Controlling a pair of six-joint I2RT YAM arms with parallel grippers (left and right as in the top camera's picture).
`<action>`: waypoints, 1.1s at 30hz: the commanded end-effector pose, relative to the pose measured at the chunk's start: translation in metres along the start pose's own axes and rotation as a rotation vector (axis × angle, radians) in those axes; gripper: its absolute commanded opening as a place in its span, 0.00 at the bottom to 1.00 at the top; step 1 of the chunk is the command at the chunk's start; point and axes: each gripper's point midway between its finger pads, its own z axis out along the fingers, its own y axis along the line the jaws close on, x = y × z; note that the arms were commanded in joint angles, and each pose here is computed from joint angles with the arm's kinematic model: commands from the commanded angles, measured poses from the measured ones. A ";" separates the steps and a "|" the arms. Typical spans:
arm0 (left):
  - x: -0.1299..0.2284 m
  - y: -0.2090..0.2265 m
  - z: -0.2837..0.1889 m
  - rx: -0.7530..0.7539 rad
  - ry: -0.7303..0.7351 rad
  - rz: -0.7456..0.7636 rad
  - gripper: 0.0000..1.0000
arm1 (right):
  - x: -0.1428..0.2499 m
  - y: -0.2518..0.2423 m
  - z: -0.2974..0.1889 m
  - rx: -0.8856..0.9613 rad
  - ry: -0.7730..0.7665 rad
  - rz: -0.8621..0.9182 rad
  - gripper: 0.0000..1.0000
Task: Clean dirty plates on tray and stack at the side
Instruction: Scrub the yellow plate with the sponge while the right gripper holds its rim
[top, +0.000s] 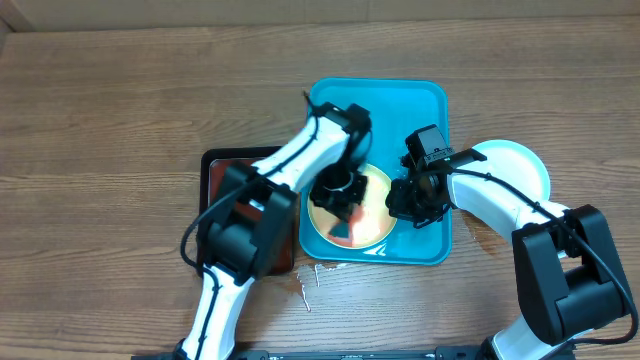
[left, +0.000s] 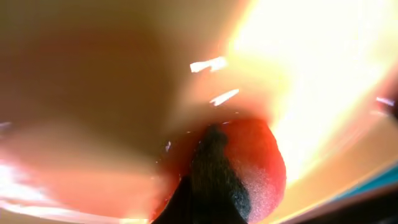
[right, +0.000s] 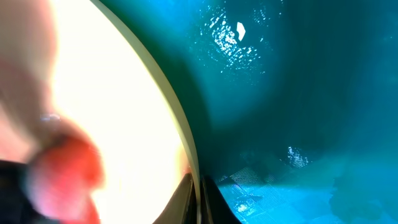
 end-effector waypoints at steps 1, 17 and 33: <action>-0.016 0.062 -0.030 -0.170 -0.111 -0.135 0.04 | 0.008 -0.017 0.008 0.074 0.014 -0.009 0.04; 0.028 0.114 -0.181 -0.252 -0.484 -0.249 0.04 | 0.007 -0.017 0.008 0.074 0.014 -0.009 0.04; 0.043 0.180 -0.049 -0.128 -0.317 -0.454 0.05 | 0.006 -0.016 0.008 0.072 0.010 -0.010 0.04</action>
